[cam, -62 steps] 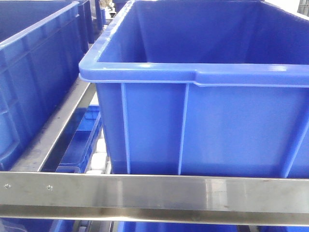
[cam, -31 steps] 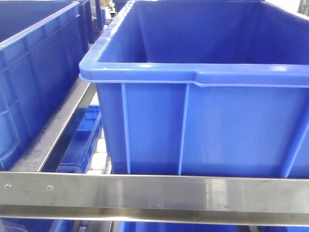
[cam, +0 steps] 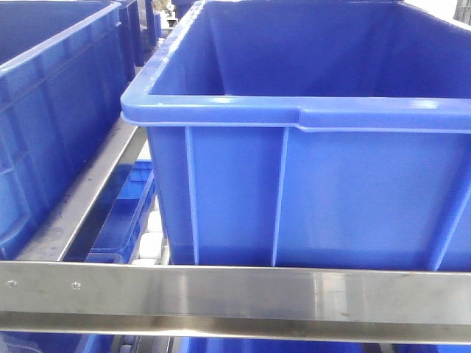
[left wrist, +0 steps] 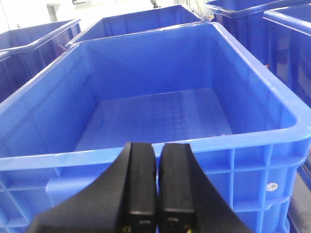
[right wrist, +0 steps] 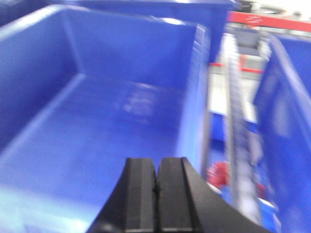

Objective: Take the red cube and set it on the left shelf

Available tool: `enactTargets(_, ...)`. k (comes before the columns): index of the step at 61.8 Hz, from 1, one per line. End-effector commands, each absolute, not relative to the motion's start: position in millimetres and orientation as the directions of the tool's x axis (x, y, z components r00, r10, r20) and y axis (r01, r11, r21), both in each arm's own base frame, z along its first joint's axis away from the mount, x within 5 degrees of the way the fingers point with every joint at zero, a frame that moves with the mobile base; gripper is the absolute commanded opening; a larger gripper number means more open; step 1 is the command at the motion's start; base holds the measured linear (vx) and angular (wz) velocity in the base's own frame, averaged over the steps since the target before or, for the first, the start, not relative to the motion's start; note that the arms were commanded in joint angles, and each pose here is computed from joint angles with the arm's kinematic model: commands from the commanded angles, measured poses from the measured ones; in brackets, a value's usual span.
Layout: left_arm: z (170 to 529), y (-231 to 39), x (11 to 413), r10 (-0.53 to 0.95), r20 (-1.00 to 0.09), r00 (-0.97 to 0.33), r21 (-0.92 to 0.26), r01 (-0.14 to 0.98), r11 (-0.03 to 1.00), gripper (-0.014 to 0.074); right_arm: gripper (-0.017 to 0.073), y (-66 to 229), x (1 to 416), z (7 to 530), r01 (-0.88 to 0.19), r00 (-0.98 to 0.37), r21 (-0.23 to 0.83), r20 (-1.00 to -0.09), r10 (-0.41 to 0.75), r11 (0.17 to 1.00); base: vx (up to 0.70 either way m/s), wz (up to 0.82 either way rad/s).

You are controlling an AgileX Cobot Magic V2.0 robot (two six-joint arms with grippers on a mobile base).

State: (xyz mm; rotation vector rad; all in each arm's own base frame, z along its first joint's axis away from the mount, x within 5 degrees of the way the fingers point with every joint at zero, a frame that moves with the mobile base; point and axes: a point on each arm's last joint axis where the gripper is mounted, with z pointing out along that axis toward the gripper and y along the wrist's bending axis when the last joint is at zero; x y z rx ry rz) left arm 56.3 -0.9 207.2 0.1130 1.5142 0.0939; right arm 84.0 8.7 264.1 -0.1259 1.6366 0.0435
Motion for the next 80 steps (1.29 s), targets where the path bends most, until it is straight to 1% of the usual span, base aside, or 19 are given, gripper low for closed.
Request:
enactTargets(1, 208, -1, 57, 0.126, -0.985, 0.116, 0.128, 0.005, 0.992, 0.0106, 0.006, 8, 75, 267, -0.097, 0.054, -0.072, -0.996, -0.067, 0.993, 0.0, 0.0)
enactTargets(16, 208, -1, 57, 0.126, -0.985, 0.116, 0.128, 0.005, 0.992, 0.0106, 0.006, 4, 59, 231, -0.063, 0.087, -0.068, -0.994, -0.063, 0.996, 0.0, 0.0)
enactTargets(27, 208, -1, 57, 0.126, -0.985, 0.116, 0.128, 0.005, 0.992, 0.0106, 0.006, 4, 54, 214, -0.061, 0.111, -0.066, -0.992, -0.059, 0.996, 0.0, 0.0)
enactTargets(80, 208, -1, 57, 0.126, -0.985, 0.116, 0.128, 0.005, 0.992, 0.0106, 0.006, 4, 54, 213, -0.061, 0.115, -0.064, -0.992, -0.057, 0.996, 0.0, 0.0)
